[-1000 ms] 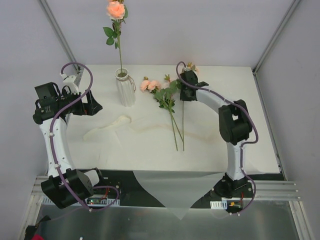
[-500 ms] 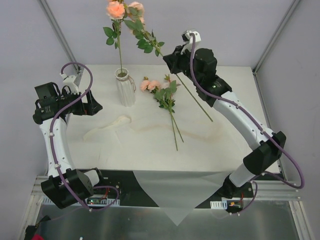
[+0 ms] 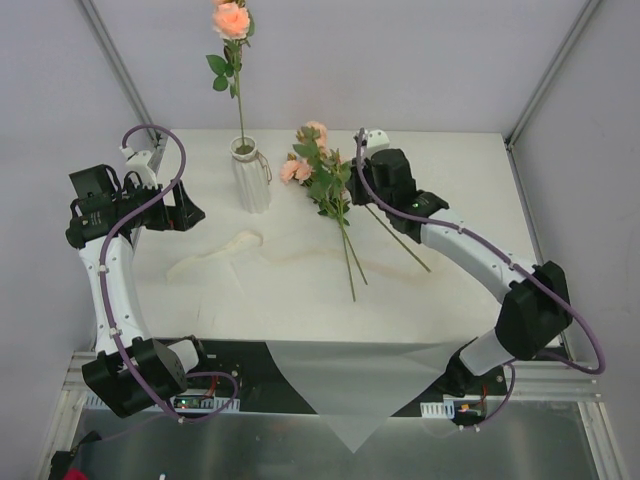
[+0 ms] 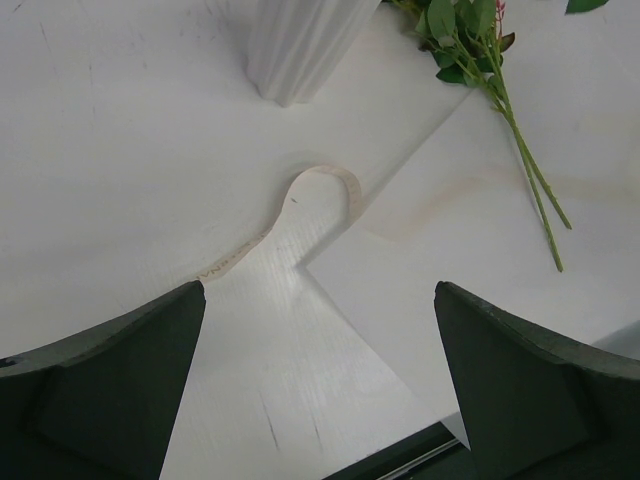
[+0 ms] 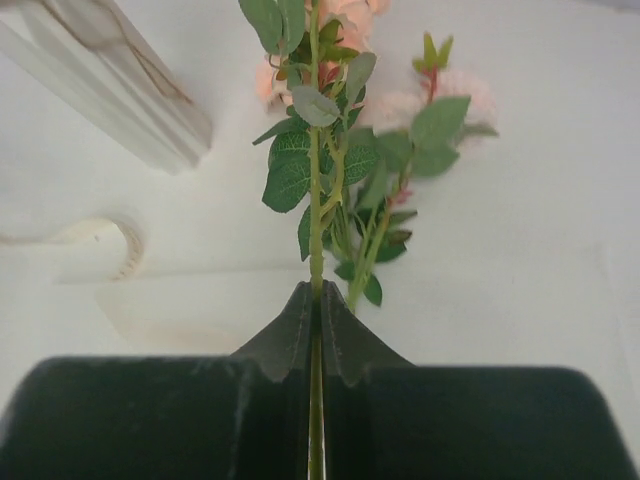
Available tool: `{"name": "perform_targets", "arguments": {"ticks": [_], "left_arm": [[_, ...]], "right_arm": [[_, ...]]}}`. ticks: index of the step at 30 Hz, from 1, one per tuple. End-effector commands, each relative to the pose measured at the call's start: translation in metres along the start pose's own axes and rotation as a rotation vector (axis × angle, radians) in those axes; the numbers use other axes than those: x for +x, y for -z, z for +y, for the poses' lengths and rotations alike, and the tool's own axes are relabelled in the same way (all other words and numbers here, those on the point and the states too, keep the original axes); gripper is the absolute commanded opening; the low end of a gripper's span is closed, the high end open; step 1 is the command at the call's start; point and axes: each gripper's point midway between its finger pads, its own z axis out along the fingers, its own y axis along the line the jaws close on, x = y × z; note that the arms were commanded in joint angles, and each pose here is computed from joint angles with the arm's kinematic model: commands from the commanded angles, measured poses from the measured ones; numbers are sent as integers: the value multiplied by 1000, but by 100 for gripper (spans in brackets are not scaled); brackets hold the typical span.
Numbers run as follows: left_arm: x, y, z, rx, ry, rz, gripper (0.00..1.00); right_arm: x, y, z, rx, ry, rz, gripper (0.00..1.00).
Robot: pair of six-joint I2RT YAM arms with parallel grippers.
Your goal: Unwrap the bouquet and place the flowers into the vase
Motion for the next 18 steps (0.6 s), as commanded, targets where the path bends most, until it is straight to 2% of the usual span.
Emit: {"name": "perform_targets", "arguments": {"ticks": [1,10,11,12,13,15,16,18], "left_arm": [[-4,5,-7,18,-17,-16,99],[2,6,-6,6,-31,-10,99],[2,6,-5,3,-32,-10,99],[2,6,-5,1,-36,-11,99],[2,6,-5,1,-34,-9,99],[2,6,-5,5,-35,-10,99],[2,5,-6,9,-31,-9,99],[2,5,-6,13,-28,-8,99]], "right_arm": [[28,-6,-14,75,27,71,1],[127,-38,-22,84,75,333,1],[136,-39,-21,77,84,371,4],[153,-43,-22,76,91,428,8],[161,-42,-20,58,90,473,20],[181,-44,-20,48,94,544,31],[185,-45,-19,42,91,557,41],[193,-49,-19,40,90,595,46]]}}
